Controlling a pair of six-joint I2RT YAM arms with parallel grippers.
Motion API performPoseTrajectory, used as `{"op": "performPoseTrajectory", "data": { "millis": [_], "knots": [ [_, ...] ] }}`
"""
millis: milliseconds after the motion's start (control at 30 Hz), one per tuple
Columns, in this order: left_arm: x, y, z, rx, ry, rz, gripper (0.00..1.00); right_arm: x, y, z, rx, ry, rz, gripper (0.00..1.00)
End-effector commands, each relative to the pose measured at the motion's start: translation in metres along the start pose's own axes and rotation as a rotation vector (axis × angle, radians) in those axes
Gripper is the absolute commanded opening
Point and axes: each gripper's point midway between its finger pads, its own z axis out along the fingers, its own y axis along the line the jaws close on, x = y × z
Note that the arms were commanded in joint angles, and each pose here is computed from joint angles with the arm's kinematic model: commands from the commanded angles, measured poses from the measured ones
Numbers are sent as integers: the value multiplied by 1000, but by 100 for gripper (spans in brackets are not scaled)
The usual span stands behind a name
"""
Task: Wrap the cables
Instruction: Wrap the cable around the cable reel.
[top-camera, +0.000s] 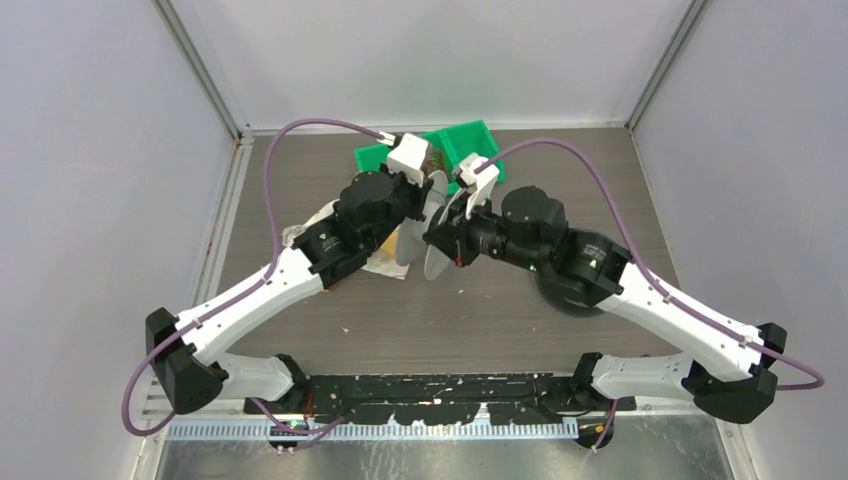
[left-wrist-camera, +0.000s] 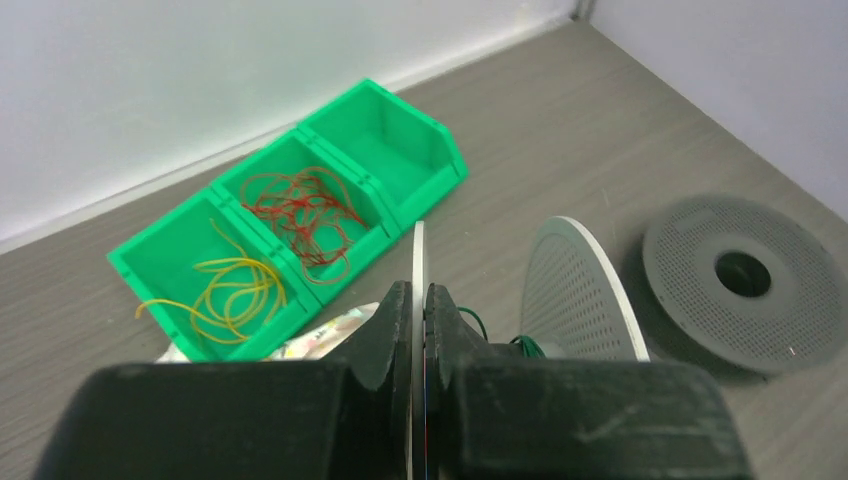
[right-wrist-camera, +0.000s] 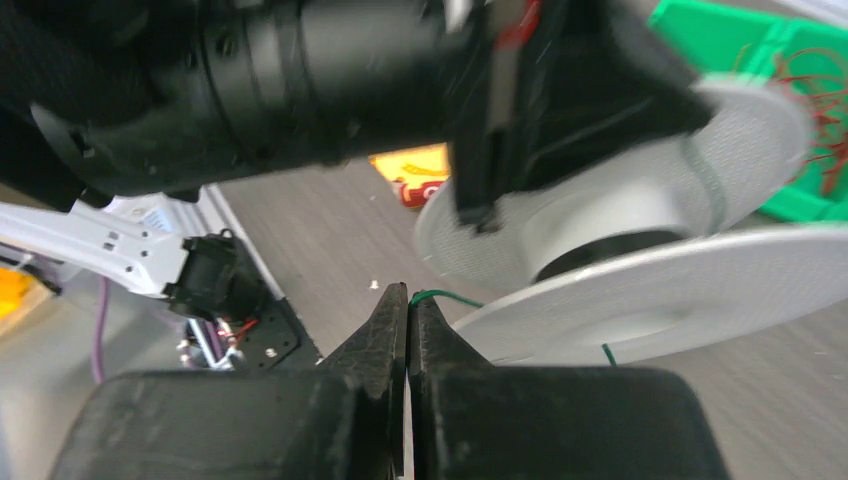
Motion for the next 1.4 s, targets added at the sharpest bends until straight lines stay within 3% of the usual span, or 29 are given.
{"op": "performPoseTrajectory", "data": {
  "millis": [0, 300, 500, 800, 967, 1067, 1100, 1167, 1267, 1300, 1367],
  "knots": [
    [-19, -17, -26, 150, -45, 13, 0, -29, -19, -14, 74, 7, -153, 1],
    [-13, -49, -67, 432, -3, 135, 0, -27, -76, -33, 257, 18, -190, 1],
    [-41, -58, -95, 533, -33, 149, 0, -9, -108, -43, 331, 43, -137, 2],
    [-90, -57, -119, 558, -145, 104, 0, 7, -117, -37, 278, 6, -21, 26],
    [-109, -57, -128, 566, -185, 89, 0, 5, -120, -34, 268, -16, 29, 28],
    [-122, -52, -135, 549, -214, 81, 0, 1, -125, -41, 287, -44, 55, 28],
    [-131, -48, -140, 536, -242, 77, 0, -2, -124, -48, 269, -82, 79, 14],
    [-135, -47, -143, 533, -255, 76, 0, -5, -121, -49, 246, -110, 95, 3],
    [-136, -44, -142, 519, -260, 74, 0, -3, -121, -48, 237, -106, 110, 6],
    [-136, -43, -141, 514, -261, 74, 0, -1, -121, -47, 233, -102, 112, 1],
    [-137, -41, -140, 506, -265, 73, 0, 0, -120, -46, 226, -113, 126, 0]
  ]
}}
